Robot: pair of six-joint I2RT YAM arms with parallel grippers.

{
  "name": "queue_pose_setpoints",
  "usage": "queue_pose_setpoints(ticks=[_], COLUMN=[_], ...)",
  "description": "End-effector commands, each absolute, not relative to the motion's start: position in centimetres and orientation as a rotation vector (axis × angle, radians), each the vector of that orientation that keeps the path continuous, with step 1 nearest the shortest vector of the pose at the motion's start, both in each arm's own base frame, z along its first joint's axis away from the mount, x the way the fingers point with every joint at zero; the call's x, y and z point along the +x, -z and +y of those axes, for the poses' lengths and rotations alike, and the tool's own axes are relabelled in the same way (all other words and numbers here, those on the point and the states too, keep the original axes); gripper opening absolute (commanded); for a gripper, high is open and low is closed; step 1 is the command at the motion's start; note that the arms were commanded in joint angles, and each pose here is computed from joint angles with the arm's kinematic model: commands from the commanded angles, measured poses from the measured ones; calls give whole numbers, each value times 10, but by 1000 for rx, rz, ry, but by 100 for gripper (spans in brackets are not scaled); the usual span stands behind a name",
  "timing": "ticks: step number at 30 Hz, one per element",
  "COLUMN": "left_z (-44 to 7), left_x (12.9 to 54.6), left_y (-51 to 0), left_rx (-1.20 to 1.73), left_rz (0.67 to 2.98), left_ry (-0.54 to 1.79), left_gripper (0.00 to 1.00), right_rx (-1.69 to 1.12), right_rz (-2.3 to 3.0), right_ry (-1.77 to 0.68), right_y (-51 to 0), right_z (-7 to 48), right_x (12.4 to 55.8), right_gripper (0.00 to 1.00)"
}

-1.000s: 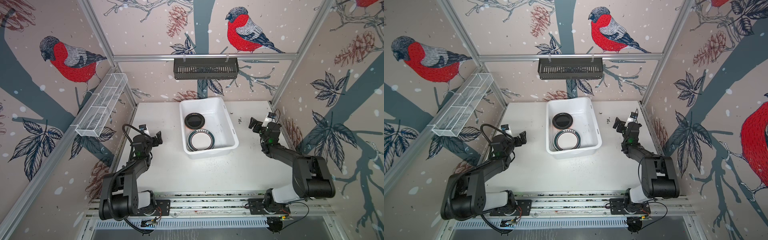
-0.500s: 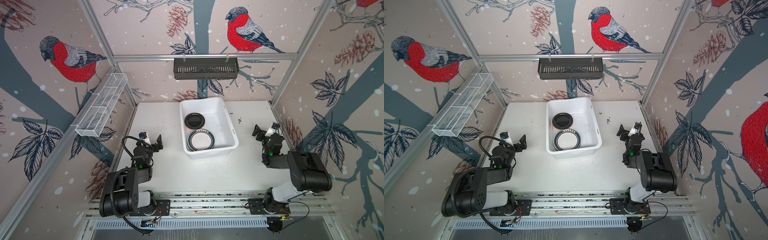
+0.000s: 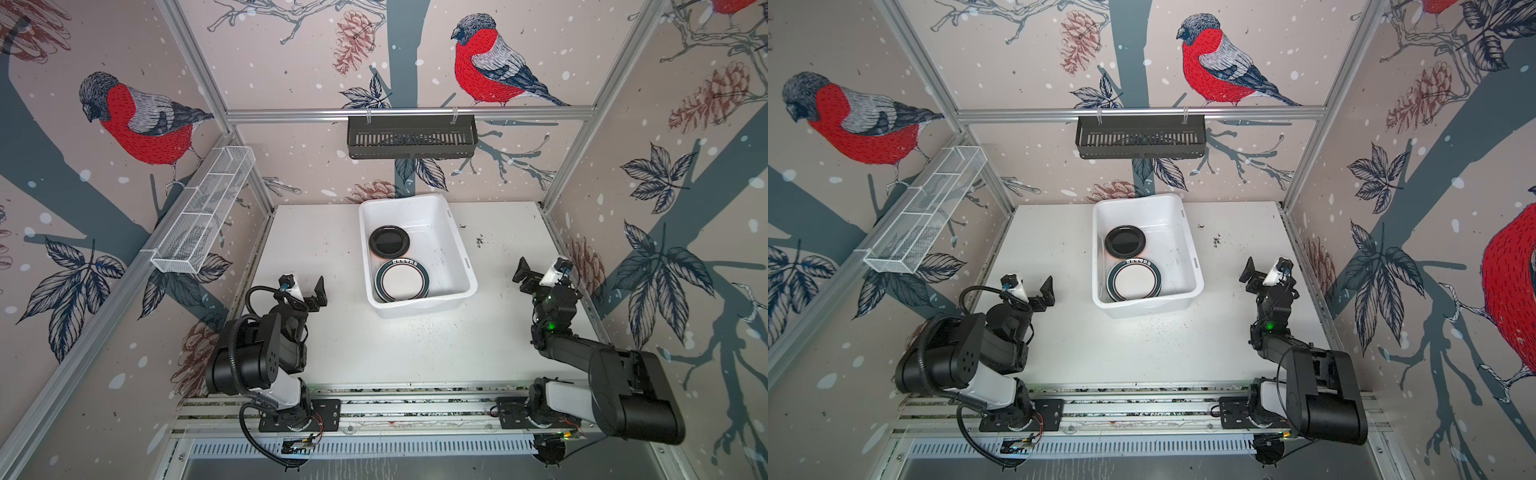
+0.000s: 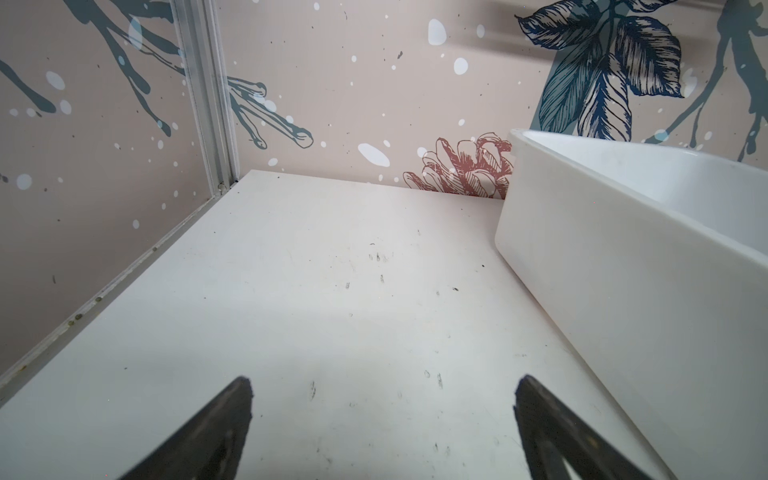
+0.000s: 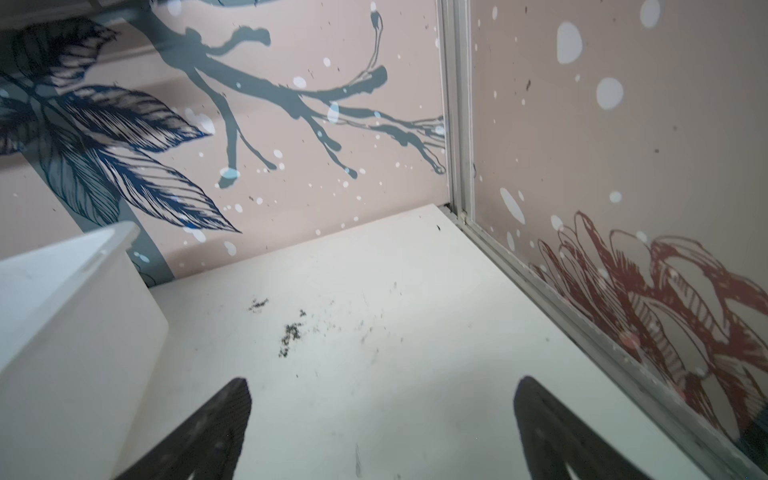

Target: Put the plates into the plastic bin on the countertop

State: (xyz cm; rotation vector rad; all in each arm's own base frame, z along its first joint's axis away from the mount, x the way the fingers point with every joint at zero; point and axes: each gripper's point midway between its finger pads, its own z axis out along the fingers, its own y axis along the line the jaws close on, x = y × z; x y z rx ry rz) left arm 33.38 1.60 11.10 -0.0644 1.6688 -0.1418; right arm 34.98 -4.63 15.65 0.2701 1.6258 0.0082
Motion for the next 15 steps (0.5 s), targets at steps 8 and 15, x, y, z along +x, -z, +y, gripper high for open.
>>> queue_pose_setpoints(ticks=[8,15], left_z=[16,15], left_x=[331,334], left_y=[-153,-151], left_rx=[-26,-20], left_rz=[1482,1496], left_ry=[130,132], left_gripper=[99,99], right_rx=[165,143], right_rz=[1586,1662], right_ry=[-12,15], right_y=[-148,-132], right_z=[-33,-26], right_x=[349,366], right_gripper=[99,99])
